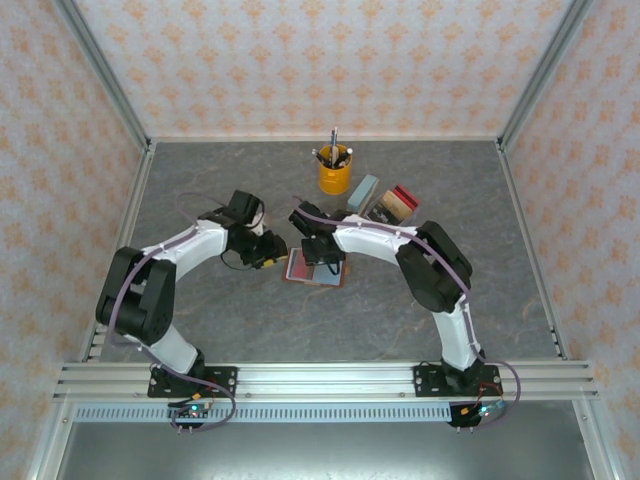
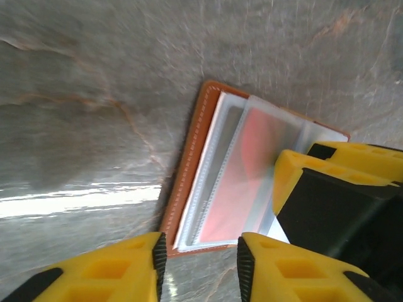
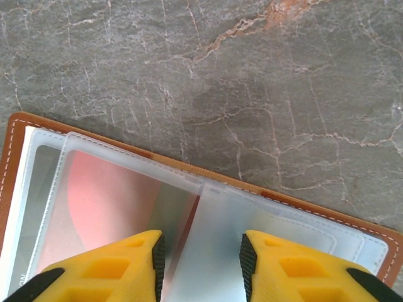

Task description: Take the credit cards out of the card holder

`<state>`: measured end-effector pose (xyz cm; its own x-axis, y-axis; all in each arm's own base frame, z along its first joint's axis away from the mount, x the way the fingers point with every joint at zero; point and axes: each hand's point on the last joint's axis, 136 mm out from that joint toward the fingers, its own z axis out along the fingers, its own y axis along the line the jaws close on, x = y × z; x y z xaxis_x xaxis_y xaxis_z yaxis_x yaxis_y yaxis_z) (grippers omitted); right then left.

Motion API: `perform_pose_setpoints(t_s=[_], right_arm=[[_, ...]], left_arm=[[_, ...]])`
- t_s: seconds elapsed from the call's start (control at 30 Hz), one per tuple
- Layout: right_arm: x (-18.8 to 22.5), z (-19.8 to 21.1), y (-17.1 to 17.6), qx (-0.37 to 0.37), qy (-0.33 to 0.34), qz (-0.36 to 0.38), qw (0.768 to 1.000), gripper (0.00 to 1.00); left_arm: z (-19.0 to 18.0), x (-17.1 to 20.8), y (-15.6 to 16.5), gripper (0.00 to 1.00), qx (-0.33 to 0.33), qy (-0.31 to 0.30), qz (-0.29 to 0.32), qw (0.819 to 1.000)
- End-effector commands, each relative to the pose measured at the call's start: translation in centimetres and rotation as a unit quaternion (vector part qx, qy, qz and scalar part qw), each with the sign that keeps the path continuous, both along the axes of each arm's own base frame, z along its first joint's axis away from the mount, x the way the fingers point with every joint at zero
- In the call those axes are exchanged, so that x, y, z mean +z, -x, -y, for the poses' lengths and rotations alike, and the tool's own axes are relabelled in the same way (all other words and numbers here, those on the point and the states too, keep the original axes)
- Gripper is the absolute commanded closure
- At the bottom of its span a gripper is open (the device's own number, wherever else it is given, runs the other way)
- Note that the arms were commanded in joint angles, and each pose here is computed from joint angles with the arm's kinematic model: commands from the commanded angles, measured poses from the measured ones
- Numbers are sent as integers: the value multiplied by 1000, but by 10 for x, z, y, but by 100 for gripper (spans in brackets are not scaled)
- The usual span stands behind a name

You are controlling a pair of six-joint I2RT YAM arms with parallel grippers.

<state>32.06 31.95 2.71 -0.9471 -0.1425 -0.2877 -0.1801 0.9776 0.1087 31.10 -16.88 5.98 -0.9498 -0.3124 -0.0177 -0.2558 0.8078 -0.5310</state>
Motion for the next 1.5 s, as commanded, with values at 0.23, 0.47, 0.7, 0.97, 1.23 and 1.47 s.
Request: perform_pose_setpoints(t_s=[0.23, 0.47, 0.7, 0.97, 1.23, 1.47], right_arm=[[-26, 22, 21, 5, 25, -50, 998, 64], [-28, 21, 22, 2, 16, -54, 998, 65], [-30, 24, 23, 0, 17, -59, 998, 66], [-30, 24, 23, -2, 16, -60, 998, 66], [-34, 23, 25, -3, 13, -67, 998, 66], [-32, 22, 27, -4, 6, -69, 998, 66]], left_arm=[[26, -13, -13, 70, -25, 17, -5, 1000], [30, -23, -8, 70, -35, 12, -20, 999], [31, -24, -9, 75, -39, 9, -21, 999], [33, -30, -5, 73, -47, 4, -30, 998], [32, -39, -1, 72, -53, -10, -41, 998], [42, -32, -1, 73, -67, 24, -35, 997]])
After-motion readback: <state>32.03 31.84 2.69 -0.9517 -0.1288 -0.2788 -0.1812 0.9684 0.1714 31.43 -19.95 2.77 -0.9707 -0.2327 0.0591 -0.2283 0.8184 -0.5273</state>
